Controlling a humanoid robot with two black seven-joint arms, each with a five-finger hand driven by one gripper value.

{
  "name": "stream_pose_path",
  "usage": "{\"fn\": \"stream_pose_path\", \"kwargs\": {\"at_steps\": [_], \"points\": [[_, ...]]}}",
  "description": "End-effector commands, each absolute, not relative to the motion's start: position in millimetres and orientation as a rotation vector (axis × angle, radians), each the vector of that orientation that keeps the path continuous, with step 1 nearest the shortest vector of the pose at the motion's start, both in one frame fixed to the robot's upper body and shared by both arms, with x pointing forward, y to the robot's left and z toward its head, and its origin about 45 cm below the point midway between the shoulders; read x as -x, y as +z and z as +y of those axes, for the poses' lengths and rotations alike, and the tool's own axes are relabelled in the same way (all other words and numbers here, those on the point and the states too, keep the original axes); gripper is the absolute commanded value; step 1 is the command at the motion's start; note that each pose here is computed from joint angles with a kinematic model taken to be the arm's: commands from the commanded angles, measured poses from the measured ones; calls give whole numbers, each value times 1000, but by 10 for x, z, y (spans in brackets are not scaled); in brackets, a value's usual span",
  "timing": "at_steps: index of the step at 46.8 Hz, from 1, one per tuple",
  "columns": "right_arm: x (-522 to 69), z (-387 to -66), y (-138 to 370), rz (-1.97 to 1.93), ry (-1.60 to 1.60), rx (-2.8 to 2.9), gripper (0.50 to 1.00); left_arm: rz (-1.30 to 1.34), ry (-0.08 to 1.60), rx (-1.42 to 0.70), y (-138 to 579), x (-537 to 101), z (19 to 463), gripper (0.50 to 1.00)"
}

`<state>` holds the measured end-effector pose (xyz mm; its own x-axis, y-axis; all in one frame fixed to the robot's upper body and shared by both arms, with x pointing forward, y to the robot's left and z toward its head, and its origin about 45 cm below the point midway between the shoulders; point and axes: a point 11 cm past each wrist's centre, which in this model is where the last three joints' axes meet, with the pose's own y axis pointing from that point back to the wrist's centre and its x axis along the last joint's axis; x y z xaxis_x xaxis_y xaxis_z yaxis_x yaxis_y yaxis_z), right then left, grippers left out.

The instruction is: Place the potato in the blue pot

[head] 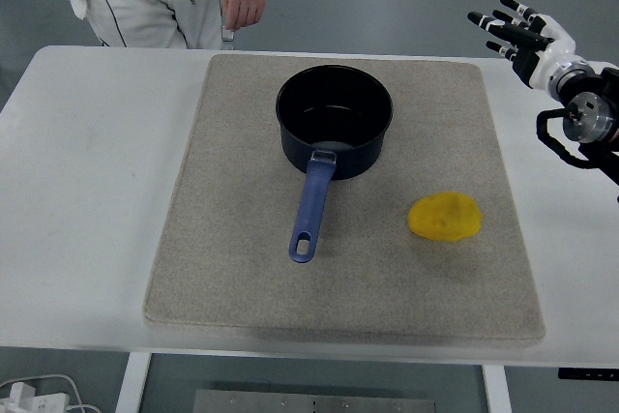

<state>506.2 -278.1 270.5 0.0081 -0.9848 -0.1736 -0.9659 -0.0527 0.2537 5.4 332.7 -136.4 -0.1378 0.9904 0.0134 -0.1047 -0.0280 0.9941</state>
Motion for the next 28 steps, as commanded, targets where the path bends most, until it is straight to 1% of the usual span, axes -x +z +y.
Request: {"fn": "stream_pose_path", "kwargs": {"at_steps": [1,11,17,28], "points": [[-5062,-2780,2706,-2118,-470,-2187,932,1217,1374,-1076,-1364,-63,3326,1000],[-5062,-2781,2706,-2119,-470,-2185,932,1214,1384,-1065,-1361,-114,3328,1000],[-5062,-2773,2704,-2118,-471,-2186,932,1229,1369,-1086,-1368,19,3324,1000],[-5064,-2769,2715,-2114,-470,-2193,934,1230,1371,-1085,-1368,19,3324,1000]]}}
